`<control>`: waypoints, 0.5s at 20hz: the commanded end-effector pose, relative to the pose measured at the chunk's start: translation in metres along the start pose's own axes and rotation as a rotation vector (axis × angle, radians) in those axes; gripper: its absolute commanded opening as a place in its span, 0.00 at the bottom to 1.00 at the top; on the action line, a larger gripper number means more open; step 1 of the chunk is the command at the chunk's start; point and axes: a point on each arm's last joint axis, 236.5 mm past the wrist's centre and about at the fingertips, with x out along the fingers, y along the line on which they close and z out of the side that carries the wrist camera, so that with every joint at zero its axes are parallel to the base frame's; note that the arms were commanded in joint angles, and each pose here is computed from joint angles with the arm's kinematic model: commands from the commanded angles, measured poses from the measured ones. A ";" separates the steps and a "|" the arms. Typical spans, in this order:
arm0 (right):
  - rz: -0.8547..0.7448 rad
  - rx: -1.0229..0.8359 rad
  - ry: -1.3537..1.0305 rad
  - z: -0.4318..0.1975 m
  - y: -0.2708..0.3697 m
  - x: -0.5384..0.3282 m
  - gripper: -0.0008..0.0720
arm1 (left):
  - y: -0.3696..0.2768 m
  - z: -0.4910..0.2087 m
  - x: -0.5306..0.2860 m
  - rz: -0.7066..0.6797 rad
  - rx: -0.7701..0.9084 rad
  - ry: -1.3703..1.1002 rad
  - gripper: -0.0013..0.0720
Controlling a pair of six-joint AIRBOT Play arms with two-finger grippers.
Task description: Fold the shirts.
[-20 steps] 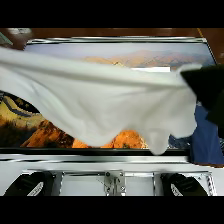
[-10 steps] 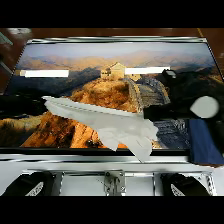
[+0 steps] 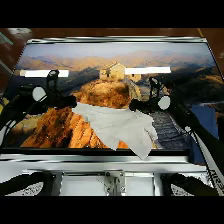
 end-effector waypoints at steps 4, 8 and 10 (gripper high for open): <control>-0.258 -0.220 0.108 0.002 -0.075 -0.069 0.87 | 0.061 -0.002 -0.014 0.049 -0.012 0.200 0.85; -0.434 -0.066 0.263 -0.034 -0.164 -0.142 0.87 | 0.088 -0.047 -0.040 -0.059 -0.102 0.356 0.96; -0.340 0.041 0.272 -0.047 -0.170 -0.141 0.87 | 0.060 -0.066 -0.026 -0.225 -0.193 0.369 1.00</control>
